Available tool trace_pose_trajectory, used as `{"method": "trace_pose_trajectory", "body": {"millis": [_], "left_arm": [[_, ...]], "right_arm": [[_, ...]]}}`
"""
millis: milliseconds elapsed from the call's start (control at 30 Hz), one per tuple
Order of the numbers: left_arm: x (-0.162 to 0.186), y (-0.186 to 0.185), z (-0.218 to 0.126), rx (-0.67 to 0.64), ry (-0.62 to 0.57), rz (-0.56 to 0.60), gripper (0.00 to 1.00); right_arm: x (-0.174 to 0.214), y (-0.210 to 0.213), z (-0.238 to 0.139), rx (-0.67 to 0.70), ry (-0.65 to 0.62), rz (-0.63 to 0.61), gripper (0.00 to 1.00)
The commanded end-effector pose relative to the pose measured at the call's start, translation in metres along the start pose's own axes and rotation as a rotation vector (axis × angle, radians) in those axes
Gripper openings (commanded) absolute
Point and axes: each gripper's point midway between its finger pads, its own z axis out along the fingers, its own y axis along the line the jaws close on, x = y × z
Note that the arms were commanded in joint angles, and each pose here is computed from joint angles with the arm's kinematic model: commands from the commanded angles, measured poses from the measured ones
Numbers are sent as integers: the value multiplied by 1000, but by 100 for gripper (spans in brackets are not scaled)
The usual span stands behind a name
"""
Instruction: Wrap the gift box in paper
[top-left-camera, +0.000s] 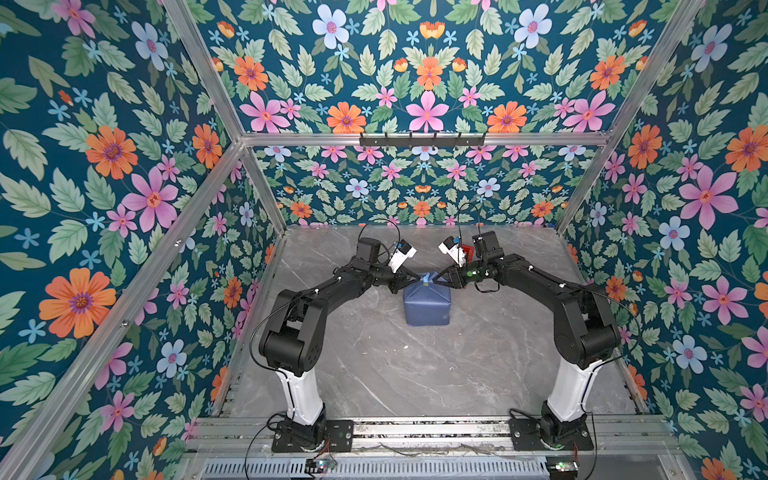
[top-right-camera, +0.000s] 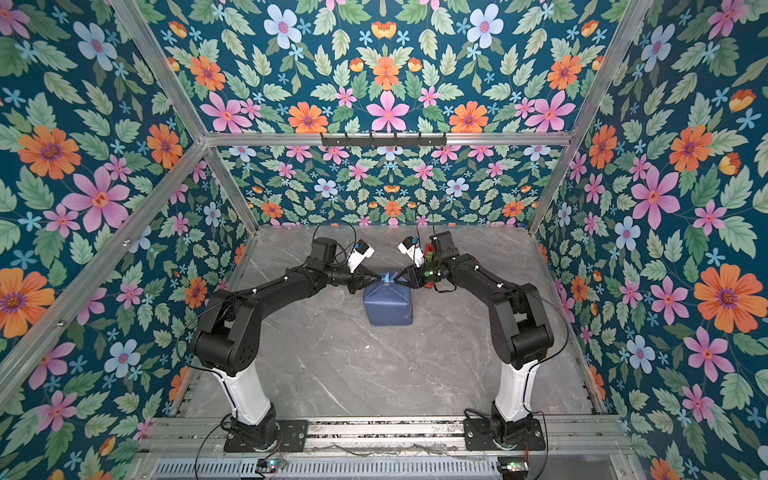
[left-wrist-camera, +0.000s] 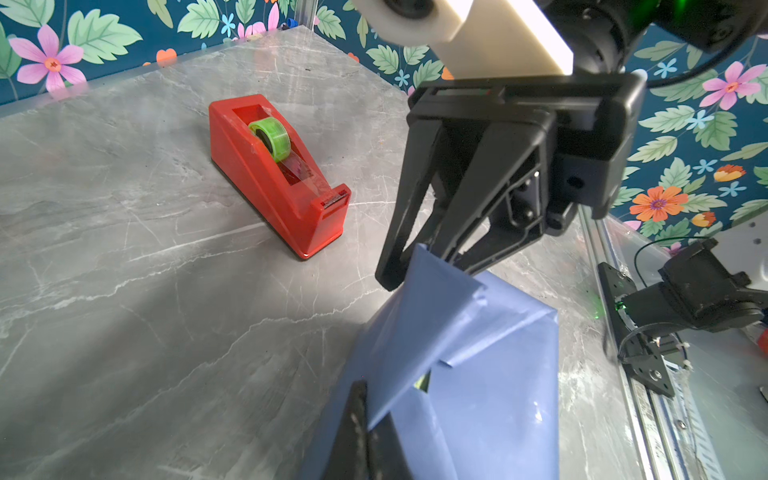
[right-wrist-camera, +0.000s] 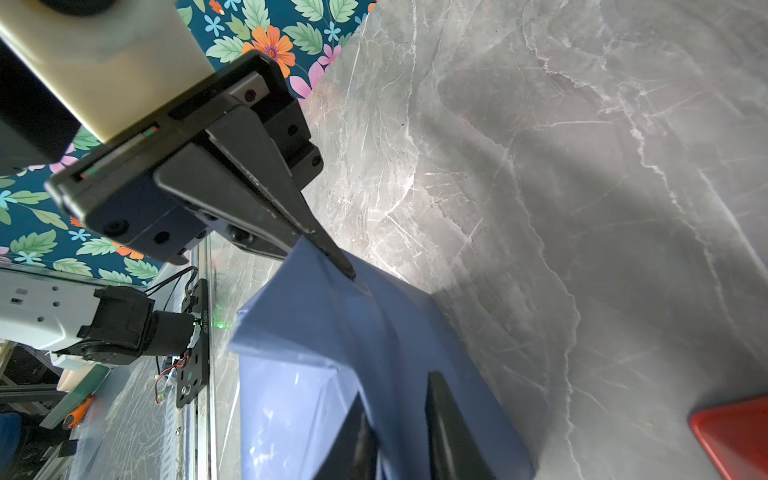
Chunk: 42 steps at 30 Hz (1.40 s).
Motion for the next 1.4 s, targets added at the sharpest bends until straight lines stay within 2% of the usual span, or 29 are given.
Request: {"method": "trace_pose_trajectory", "body": {"millis": [0,67,167,467,800,967,1033,1233,1367], "left_arm": [[-5,-5,-2,15,-13,27,0],[-6,-6,-3,13,-14,28,2],[-8,-7,-4,9,-18,36,11],[-20,-10,-1,1,-36,80,36],[-42,-13,6,25,-56,127,45],[-48,-14,13,34,-49,138,45],[-48,-14,17,39,-37,137,42],[-49,-15,19,43,-24,140,22],[-50,-16,19,42,-25,143,11]], "right_arm": [[-1,6,0,-28,-1,-34,17],[-2,6,0,-28,-1,-38,16],[-3,5,-1,-23,4,-42,18],[-5,8,-5,-8,-1,-46,35],[-3,7,-5,-4,0,-36,37],[-3,7,-5,-6,1,-33,38],[-4,8,-5,-3,-3,-35,38],[-5,7,-5,4,-6,-31,38],[-9,2,-8,40,-19,-5,43]]}}
